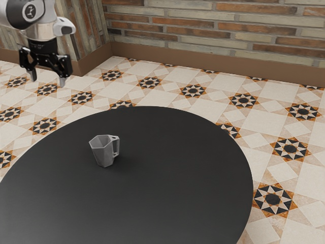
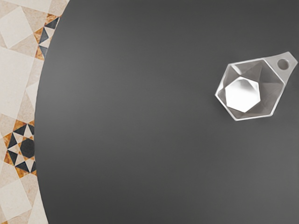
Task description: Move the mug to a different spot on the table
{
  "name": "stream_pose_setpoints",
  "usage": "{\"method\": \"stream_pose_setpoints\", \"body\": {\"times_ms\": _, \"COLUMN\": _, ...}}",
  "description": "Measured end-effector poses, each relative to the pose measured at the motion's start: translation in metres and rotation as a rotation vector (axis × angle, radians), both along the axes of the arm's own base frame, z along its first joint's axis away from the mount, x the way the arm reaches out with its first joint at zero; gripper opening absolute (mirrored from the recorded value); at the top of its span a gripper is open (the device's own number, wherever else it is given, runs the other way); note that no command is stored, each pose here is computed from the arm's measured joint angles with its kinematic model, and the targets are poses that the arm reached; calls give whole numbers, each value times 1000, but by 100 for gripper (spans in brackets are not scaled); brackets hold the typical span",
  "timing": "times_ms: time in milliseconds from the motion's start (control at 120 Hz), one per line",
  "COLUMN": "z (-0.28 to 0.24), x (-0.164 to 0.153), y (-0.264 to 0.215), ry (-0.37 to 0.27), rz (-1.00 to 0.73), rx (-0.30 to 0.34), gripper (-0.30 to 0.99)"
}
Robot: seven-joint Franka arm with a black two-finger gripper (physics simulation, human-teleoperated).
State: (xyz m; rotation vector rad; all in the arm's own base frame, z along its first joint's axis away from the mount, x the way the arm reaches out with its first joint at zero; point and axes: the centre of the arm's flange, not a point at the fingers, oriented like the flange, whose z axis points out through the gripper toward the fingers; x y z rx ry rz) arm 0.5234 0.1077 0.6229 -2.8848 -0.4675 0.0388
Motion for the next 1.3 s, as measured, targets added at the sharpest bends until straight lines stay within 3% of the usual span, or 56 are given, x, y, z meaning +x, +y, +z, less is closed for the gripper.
{"method": "stream_pose_setpoints", "body": {"times_ms": 258, "z": -10, "x": 4, "y": -24, "ry": 13, "rz": -43, "rx": -15, "gripper": 69}}
{"method": "stream_pose_setpoints", "body": {"times_ms": 383, "z": -45, "x": 17, "y": -46, "ry": 70, "rz": -73, "rx": -37, "gripper": 69}}
{"method": "stream_pose_setpoints", "body": {"times_ms": 667, "z": -107, "x": 49, "y": -95, "ry": 120, "rz": -212, "rx": -73, "gripper": 69}}
{"method": "stream_pose_setpoints", "body": {"times_ms": 1300, "z": -212, "x": 87, "y": -95, "ry": 193, "rz": -614, "rx": -134, "gripper": 69}}
